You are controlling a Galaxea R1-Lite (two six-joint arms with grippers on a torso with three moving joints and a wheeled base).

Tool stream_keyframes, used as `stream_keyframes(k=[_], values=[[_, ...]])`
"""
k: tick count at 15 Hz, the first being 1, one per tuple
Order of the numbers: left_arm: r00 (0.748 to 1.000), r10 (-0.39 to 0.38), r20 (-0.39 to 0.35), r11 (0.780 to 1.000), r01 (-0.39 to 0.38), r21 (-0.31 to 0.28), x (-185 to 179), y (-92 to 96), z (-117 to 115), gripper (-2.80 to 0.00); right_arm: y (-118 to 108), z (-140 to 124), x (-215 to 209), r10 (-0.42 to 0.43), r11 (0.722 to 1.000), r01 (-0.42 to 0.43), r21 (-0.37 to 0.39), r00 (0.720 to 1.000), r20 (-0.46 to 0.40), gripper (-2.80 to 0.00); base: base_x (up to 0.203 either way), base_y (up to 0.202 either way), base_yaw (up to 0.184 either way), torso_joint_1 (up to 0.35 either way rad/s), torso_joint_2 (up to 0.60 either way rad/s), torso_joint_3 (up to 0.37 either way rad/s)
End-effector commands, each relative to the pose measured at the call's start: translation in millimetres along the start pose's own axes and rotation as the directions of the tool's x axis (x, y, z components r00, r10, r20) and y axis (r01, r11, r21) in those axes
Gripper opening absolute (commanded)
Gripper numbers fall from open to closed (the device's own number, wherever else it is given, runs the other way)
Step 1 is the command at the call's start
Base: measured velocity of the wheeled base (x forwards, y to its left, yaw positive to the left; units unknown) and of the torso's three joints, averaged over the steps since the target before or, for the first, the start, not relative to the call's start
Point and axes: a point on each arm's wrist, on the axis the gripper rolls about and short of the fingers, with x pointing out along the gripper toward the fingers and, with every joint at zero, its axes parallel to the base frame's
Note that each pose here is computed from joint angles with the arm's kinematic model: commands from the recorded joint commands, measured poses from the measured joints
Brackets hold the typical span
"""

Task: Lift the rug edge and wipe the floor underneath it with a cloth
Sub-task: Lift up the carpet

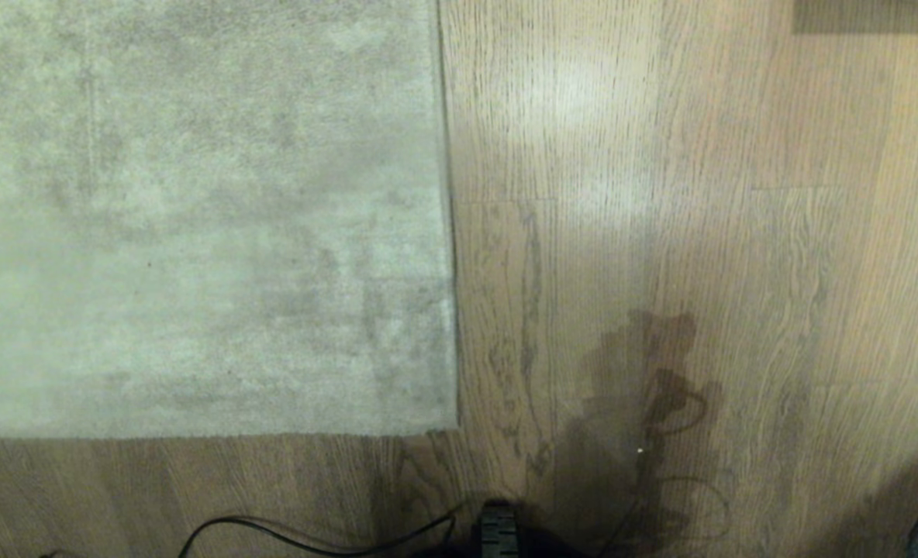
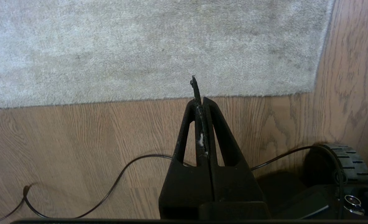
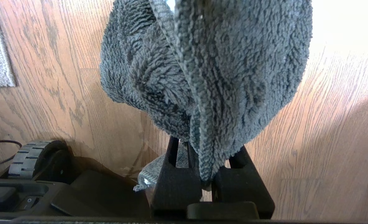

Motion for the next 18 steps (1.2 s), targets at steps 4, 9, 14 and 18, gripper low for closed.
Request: stream_keyframes(k=[4, 9, 14, 18], values=[[1.0, -0.011, -0.01, 1.0, 0.011, 0.007, 0, -0.2, 0, -2.8, 0, 0, 0, 0.001, 1.0, -0.001, -0.001, 1.0, 0.0, -2.8, 0.0, 0.0, 0.0, 0.0, 0.0, 0.0], [0.976, -0.037, -0.217, 0.999, 0.034, -0.017, 16, -0.2, 9, -2.8, 0, 0, 0, 0.001, 1.0, -0.001, -0.002, 1.0, -0.001, -2.8, 0.0, 0.0, 0.0, 0.0, 0.0, 0.0], [0.829, -0.332, -0.45, 0.943, 0.282, -0.176, 67, -13.7, 49, -2.8, 0, 0, 0, 0.001, 1.0, -0.001, -0.001, 1.0, -0.001, -2.8, 0.0, 0.0, 0.0, 0.0, 0.0, 0.0], [0.701, -0.474, -0.534, 0.88, 0.404, -0.25, 139, -47.8, 54, -2.8, 0, 0, 0, 0.001, 1.0, -0.001, -0.001, 1.0, -0.001, -2.8, 0.0, 0.0, 0.0, 0.0, 0.0, 0.0]])
